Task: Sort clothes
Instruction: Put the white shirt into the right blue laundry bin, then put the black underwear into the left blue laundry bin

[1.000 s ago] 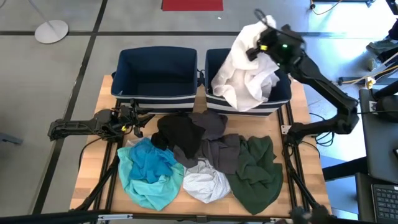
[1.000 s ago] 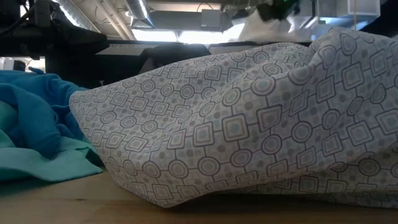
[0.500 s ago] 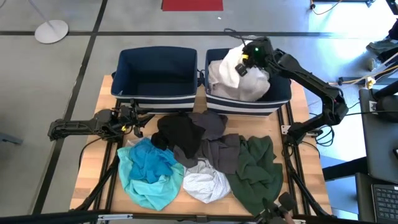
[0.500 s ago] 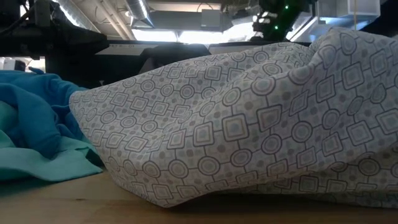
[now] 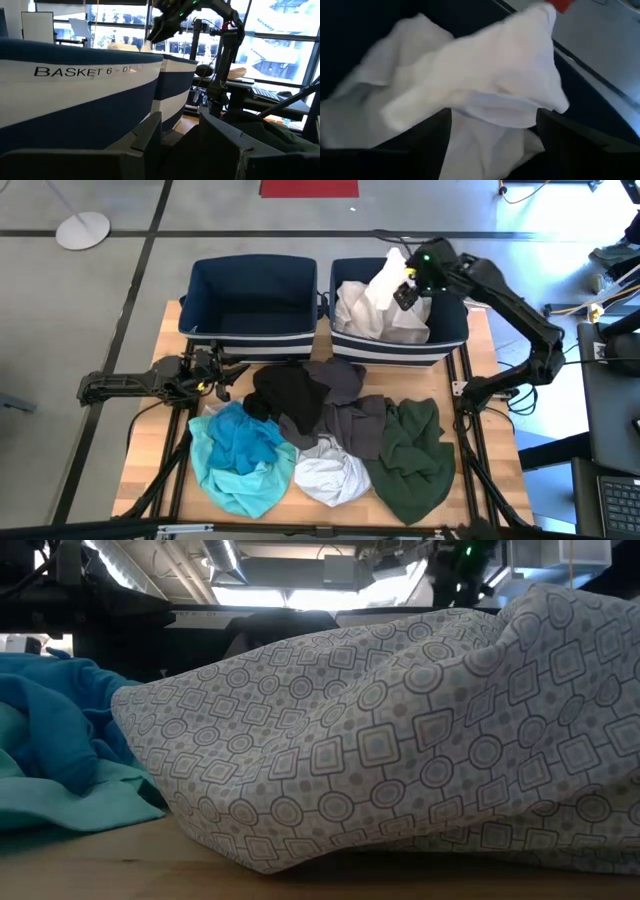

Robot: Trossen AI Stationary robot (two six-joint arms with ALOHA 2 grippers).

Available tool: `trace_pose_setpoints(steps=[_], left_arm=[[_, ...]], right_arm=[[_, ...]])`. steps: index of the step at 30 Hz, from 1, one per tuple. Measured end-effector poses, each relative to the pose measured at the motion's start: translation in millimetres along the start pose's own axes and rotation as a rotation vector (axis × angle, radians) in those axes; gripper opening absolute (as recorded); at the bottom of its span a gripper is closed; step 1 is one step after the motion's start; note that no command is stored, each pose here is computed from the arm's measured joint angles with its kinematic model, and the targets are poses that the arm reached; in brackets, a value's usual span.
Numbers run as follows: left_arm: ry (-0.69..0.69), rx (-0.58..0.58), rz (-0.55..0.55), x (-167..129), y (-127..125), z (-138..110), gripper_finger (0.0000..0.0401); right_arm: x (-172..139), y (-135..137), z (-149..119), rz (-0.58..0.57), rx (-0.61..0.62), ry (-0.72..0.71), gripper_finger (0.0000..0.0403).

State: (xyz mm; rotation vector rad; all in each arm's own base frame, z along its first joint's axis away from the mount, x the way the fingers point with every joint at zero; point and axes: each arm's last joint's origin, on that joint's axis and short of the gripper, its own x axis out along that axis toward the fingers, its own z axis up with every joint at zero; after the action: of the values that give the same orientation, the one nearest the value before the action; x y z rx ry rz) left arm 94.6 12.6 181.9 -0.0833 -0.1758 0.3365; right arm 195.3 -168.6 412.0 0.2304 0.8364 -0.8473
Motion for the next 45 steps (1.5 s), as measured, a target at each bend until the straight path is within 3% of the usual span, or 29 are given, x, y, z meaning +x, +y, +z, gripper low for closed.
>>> trace_pose_setpoints(steps=[5,12,23,30,38,45], left_arm=[[0.0,-0.001,0.0,0.0,0.0,-0.1,0.0125],[-0.001,-0.011,0.0,0.0,0.0,0.3,0.0125],[0.004,0.012,0.0,0.0,0.0,0.1,0.0125],[0.036,-0.045,0.0,-0.1,0.1,-3.5,0.0125],[0.124,-0.084,-0.075,-0.3,-2.0,-11.4,0.0125],[0.177,-0.109,-0.157,-0.6,-6.5,-15.4,0.0125]], right_arm=[[-34.7,28.2,-8.8,0.159,-0.021,-0.038,0.0304],[-64.8,81.2,-32.3,0.353,-0.078,0.027,0.0305],[-101.3,157.7,-73.7,0.477,-0.23,-0.004,0.0305],[-78.5,205.0,-105.7,0.549,-0.289,-0.032,0.0305],[-27.5,246.2,-144.6,0.641,-0.29,-0.026,0.0305],[8.0,270.0,-164.0,0.577,-0.34,0.039,0.0305]])
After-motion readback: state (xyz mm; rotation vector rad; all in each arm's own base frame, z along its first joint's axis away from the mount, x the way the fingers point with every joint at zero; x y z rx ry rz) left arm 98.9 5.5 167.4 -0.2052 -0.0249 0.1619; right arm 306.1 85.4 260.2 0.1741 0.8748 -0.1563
